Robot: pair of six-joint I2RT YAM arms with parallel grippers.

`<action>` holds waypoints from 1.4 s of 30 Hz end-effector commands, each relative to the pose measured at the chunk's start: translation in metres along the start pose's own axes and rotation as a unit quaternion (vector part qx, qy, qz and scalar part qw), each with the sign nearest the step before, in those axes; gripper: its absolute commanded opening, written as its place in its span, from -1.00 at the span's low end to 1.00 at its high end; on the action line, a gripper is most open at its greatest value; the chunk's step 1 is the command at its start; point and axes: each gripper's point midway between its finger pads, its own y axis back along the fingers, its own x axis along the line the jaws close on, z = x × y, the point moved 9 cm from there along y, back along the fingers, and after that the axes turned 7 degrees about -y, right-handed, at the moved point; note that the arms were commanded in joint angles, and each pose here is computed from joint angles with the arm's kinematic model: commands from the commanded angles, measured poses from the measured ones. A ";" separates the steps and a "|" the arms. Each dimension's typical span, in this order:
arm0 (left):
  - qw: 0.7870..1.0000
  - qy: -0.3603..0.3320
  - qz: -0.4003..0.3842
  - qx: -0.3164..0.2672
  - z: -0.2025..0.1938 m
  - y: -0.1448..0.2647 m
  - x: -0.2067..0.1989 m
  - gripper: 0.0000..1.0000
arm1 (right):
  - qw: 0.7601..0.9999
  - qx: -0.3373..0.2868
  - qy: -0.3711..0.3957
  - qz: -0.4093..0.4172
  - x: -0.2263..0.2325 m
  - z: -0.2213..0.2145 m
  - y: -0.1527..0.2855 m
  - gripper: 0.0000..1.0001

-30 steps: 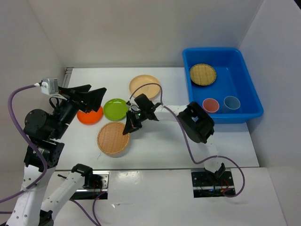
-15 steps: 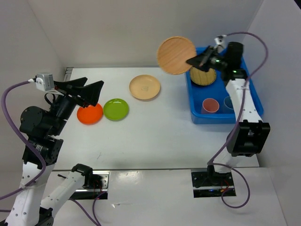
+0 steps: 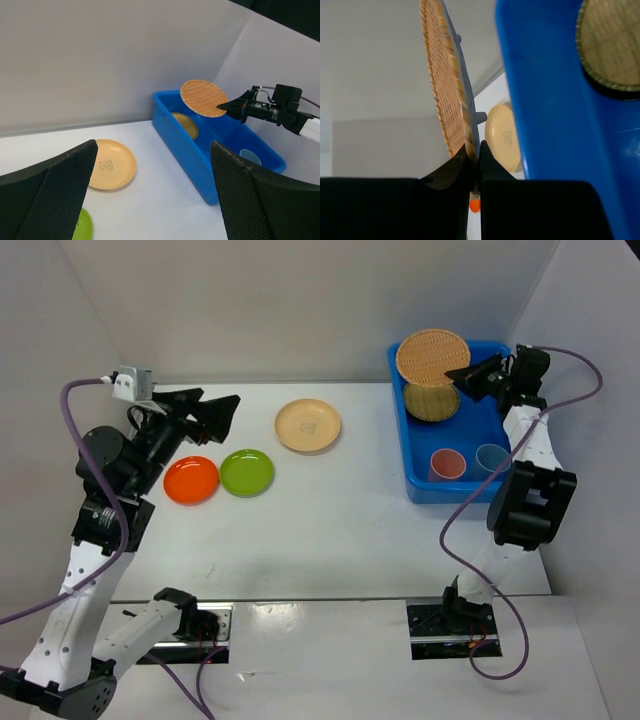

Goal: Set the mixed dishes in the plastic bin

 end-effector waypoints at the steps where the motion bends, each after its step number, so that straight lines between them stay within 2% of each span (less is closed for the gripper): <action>1: 0.998 -0.033 -0.023 -0.049 0.022 -0.005 -0.006 0.98 | 0.999 -0.048 -0.006 0.003 -0.016 0.018 -0.023 -0.99; 13: 0.998 -0.045 -0.005 -0.043 0.009 -0.017 0.004 0.98 | 0.987 -0.125 -0.063 -0.083 -0.078 0.047 -0.073 -0.99; 18: 0.999 -0.031 -0.003 -0.033 0.002 -0.026 0.006 0.98 | 0.980 -0.132 -0.080 -0.124 -0.110 0.049 -0.088 -0.99; 27: 1.000 -0.012 -0.022 -0.007 -0.014 -0.040 0.007 0.98 | 0.975 -0.132 -0.094 -0.153 -0.130 0.049 -0.111 -0.99; 29: 1.000 0.005 -0.021 -0.002 -0.019 -0.043 0.008 0.98 | 0.972 -0.129 -0.096 -0.172 -0.137 0.047 -0.112 -0.86; 33: 0.999 0.022 -0.024 0.006 -0.027 -0.046 0.008 0.98 | 0.968 -0.134 -0.096 -0.188 -0.141 0.047 -0.111 -0.43; 34: 0.999 0.022 -0.024 0.006 -0.027 -0.046 0.008 0.98 | 0.968 -0.133 -0.097 -0.190 -0.139 0.047 -0.110 -0.23; 36: 0.999 0.022 -0.024 0.006 -0.027 -0.046 0.008 0.98 | 0.965 -0.131 -0.095 -0.204 -0.143 0.045 -0.109 0.02; 37: 0.999 0.022 -0.024 0.006 -0.027 -0.046 0.008 0.98 | 0.965 -0.128 -0.093 -0.210 -0.145 0.044 -0.108 0.27; 40: 1.000 0.024 -0.013 0.009 -0.029 -0.046 0.010 0.98 | 0.965 -0.127 -0.086 -0.213 -0.137 0.041 -0.106 0.62; 42: 0.999 0.037 0.011 0.017 -0.030 -0.045 0.013 0.98 | 0.963 -0.130 -0.080 -0.222 -0.134 0.038 -0.105 0.73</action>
